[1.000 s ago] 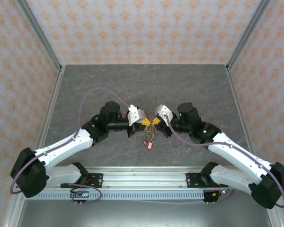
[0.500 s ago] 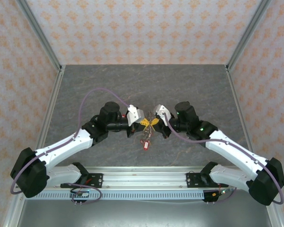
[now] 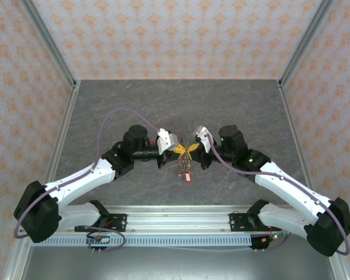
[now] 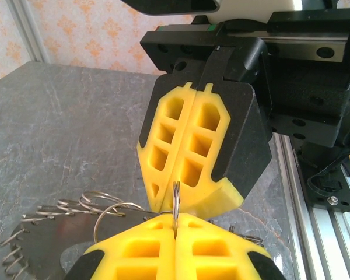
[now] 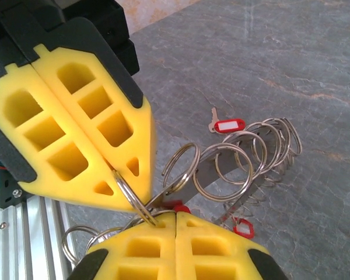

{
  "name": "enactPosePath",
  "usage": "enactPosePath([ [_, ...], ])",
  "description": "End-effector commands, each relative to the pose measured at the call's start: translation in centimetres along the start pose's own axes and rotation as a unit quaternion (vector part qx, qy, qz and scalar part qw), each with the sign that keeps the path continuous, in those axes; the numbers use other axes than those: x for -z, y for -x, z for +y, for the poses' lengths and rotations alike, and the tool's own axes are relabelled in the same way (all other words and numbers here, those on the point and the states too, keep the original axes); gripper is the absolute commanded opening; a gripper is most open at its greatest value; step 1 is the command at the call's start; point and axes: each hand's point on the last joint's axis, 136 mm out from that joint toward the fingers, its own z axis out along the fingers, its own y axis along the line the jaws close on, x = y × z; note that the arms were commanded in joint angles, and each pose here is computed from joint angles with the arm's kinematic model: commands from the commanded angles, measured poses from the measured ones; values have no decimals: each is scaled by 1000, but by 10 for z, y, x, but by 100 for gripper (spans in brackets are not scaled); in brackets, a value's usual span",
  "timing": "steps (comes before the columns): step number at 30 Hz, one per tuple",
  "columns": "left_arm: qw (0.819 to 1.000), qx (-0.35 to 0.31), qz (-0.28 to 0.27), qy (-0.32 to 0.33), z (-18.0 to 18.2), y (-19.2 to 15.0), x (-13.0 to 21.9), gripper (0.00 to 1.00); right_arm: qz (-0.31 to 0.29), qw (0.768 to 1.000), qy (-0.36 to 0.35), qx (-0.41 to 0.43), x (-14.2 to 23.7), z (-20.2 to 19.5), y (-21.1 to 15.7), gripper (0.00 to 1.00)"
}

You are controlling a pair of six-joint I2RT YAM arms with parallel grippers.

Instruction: Put the keys on the keyring

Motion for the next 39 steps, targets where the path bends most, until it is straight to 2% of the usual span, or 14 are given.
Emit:
enactPosePath([
  [1,999,-40,-16,7,-1,19,5,0,-11,999,-33,14,14,-6,15,0],
  [5,999,-47,5,28,5,11,7,0,-5,999,-35,18,18,-5,16,0],
  [16,998,-47,14,29,6,8,7,0,3,1000,-23,18,16,-2,12,0],
  [19,998,-48,29,35,9,4,6,0,3,999,-46,20,16,-10,9,12],
  [23,995,-57,66,51,17,-6,7,0,-14,994,-107,-5,19,-31,13,20],
  [27,988,-72,125,52,20,-21,9,0,-27,979,-190,-74,26,-60,15,20],
  [31,980,-81,182,25,17,-36,7,0,-38,946,-283,-154,36,-94,9,16],
  [35,980,-88,179,14,13,-36,-4,0,-50,936,-291,-194,38,-100,5,25],
  [39,980,-80,180,-6,3,-36,-23,0,-66,911,-331,-235,51,-114,-2,27],
])
